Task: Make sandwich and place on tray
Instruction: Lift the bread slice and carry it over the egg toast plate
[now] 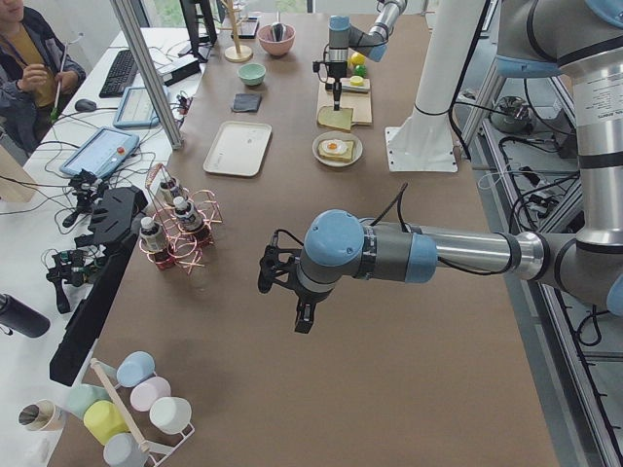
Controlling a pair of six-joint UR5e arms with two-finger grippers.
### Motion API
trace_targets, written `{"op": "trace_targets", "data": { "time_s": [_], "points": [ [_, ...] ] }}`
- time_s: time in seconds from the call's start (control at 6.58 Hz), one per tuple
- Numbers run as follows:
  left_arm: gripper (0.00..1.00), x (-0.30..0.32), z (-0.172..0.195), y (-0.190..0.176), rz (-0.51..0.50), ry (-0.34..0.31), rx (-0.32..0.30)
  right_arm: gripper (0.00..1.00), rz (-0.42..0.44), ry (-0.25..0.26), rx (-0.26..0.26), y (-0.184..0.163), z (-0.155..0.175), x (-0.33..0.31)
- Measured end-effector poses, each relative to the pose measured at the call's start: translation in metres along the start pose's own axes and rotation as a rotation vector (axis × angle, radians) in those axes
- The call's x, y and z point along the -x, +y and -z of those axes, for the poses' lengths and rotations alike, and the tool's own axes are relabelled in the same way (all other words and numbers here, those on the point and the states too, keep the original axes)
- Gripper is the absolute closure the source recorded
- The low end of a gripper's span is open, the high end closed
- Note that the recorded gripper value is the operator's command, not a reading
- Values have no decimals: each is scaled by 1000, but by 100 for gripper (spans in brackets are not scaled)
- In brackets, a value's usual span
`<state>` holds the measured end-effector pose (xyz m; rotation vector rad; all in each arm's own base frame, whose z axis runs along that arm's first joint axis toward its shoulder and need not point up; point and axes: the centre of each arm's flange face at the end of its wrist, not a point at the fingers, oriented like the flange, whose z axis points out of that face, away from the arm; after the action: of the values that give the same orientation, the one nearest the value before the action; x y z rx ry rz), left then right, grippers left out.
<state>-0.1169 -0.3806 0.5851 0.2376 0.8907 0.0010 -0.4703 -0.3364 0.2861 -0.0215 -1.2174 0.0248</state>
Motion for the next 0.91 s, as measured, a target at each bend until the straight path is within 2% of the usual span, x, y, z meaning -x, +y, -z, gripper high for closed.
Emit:
{"op": "trace_targets", "data": {
  "time_s": [0.46, 0.91],
  "points": [
    [3, -1, 1, 0, -2, 1, -2, 100, -7, -30, 36, 5, -44, 57],
    [3, -3, 2, -1, -6, 2, -5, 100, -10, -20, 41, -1, -65, 72]
  ]
}}
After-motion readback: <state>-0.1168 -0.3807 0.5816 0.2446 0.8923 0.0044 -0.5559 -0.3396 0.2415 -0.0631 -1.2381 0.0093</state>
